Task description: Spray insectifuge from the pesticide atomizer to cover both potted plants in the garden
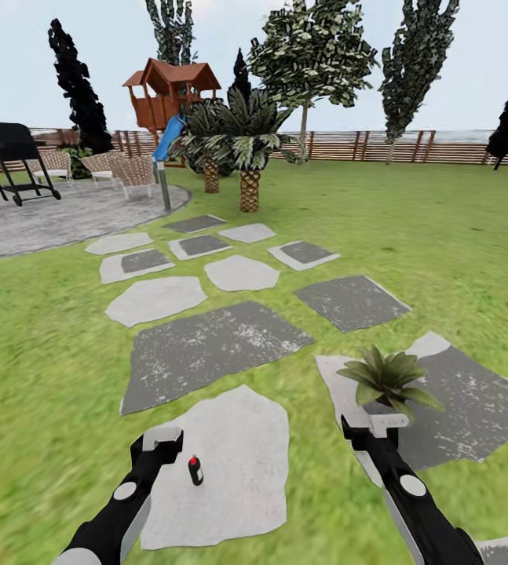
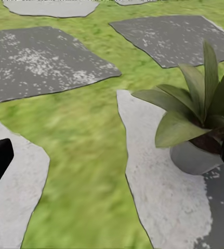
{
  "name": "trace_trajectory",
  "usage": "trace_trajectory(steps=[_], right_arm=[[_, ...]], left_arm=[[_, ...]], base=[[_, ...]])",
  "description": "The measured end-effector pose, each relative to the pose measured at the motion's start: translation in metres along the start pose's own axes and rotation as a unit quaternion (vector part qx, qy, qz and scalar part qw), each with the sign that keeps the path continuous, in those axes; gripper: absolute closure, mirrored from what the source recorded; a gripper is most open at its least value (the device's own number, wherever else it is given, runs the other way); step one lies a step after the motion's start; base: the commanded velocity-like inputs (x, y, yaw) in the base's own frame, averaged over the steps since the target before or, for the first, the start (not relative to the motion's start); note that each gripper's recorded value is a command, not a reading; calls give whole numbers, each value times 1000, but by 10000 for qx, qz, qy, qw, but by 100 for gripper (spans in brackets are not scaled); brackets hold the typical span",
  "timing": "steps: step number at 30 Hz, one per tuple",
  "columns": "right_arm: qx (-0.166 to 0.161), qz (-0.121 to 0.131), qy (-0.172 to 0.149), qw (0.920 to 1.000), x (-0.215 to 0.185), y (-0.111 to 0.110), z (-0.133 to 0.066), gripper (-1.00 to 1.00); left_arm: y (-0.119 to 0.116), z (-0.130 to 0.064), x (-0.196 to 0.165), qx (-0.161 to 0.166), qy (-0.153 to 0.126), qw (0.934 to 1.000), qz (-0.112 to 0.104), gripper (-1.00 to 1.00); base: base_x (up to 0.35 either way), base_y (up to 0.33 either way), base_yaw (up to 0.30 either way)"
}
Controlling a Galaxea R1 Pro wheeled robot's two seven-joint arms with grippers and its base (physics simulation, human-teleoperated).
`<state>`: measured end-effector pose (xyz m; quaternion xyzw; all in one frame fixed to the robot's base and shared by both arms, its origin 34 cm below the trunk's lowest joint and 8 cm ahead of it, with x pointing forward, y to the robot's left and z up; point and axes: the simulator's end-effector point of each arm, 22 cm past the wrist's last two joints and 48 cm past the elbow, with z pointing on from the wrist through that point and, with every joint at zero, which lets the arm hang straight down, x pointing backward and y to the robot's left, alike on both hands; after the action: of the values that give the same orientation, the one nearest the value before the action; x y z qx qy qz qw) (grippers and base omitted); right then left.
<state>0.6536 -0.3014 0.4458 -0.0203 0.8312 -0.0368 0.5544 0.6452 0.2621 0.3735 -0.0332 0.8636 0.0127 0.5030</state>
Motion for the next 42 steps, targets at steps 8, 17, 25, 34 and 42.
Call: trace_trajectory(steps=[8, 17, 25, 34, 42], right_arm=[[-4, -1, -3, 10000, 0, 0, 0, -100], [-7, -1, -3, 10000, 0, 0, 0, -100], [-11, -3, -6, 10000, 0, 1, 0, -100], [-17, 2, -7, 10000, 4, 2, 1, -100], [-18, 4, 13, 10000, 24, 4, 4, -100]], left_arm=[[0, 0, -10, -3, -230, 9997, -11, -100], [-1, 0, -11, 6, -249, 9997, -16, -100], [-1, 0, -14, -2, -279, 9996, -21, -100], [-1, 2, -10, 9, -286, 9996, 0, -100], [1, 7, 12, -9, -223, 9998, 11, -100]], base=[[113, -79, 167], [-138, -116, 11], [-88, -146, 0], [-4, -9, 0], [0, 0, 0]])
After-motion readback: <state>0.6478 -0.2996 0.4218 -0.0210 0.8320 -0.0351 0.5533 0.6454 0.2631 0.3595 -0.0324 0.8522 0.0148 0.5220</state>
